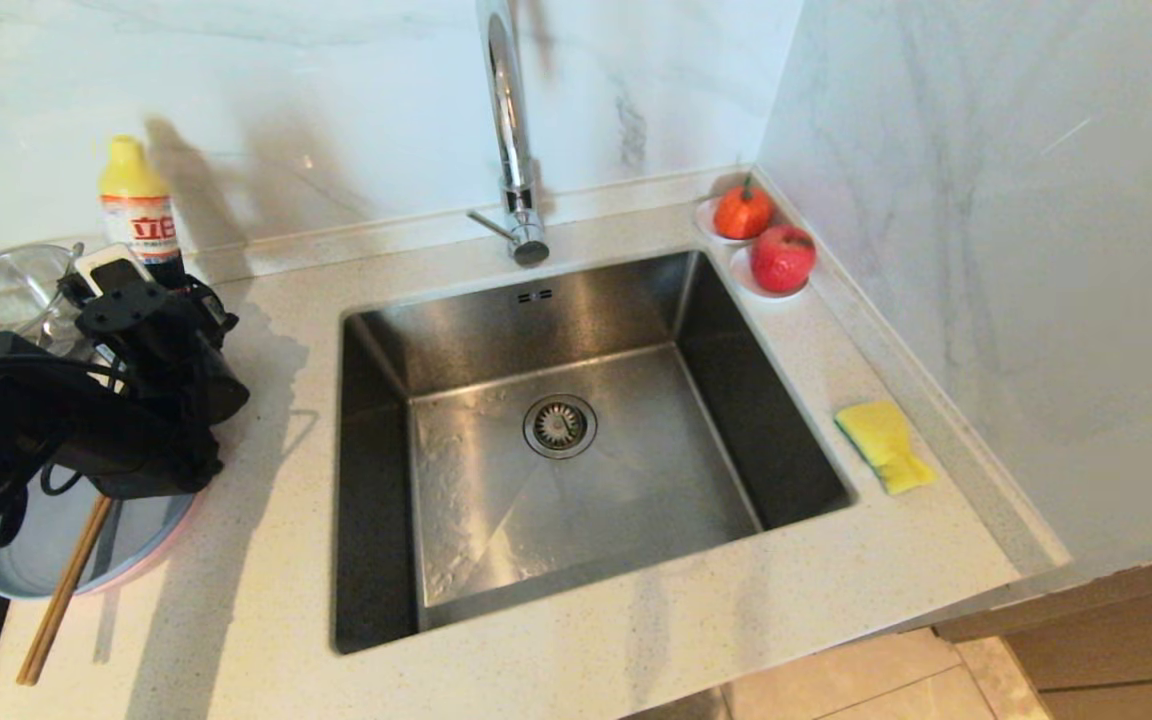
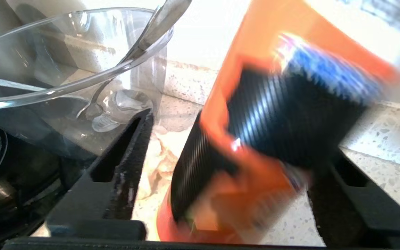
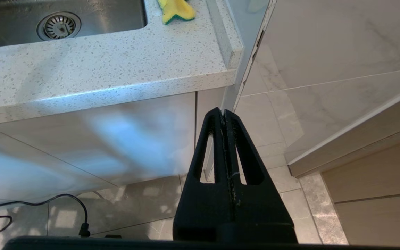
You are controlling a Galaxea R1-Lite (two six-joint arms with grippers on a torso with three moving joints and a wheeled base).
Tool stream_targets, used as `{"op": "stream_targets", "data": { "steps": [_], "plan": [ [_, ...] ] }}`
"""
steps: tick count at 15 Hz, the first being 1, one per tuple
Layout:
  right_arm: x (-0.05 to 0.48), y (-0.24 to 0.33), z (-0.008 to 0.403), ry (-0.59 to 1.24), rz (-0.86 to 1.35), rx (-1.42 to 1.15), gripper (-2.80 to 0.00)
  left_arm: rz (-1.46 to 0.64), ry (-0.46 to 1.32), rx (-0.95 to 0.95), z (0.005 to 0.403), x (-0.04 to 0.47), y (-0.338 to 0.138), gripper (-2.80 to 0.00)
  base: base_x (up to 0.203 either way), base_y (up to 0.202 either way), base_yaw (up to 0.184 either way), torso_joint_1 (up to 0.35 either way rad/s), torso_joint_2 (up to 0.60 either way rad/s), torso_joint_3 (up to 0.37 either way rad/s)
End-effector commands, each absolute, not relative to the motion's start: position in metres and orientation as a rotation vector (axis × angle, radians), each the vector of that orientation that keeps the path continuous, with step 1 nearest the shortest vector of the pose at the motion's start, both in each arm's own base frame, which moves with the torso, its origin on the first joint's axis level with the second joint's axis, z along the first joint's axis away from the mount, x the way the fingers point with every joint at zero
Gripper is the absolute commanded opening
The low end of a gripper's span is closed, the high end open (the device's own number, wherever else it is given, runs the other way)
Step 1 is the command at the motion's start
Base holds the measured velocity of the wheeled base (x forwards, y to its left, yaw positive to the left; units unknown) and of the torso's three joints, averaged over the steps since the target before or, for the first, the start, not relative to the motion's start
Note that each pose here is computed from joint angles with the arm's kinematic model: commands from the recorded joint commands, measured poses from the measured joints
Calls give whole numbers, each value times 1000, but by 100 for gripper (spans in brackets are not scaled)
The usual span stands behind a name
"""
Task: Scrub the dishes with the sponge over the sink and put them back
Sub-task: Place the dish soap on the table
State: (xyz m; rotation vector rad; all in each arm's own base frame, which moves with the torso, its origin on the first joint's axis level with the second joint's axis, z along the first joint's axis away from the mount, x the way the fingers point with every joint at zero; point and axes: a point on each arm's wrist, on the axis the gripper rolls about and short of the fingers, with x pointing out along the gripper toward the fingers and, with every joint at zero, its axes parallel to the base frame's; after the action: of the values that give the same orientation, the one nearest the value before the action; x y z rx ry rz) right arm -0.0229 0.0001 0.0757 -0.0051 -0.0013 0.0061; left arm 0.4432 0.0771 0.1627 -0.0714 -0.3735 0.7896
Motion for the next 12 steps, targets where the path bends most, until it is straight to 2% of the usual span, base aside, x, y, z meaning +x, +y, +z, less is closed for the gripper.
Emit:
{"op": "stream_targets", "data": {
  "steps": [1,7,12],
  "plan": [
    [-23,0,76,-1,6,-5,-280,793,-392,-79,170,438,77,0,0,0,0,0,0,0],
    [-23,0,76,-2,6,-6,-280,792,-378,-80,156,448,78,0,0,0,0,0,0,0],
    [-23,0,76,-2,6,-5,-280,791,-332,-70,164,455,79,0,0,0,0,0,0,0]
  ]
}}
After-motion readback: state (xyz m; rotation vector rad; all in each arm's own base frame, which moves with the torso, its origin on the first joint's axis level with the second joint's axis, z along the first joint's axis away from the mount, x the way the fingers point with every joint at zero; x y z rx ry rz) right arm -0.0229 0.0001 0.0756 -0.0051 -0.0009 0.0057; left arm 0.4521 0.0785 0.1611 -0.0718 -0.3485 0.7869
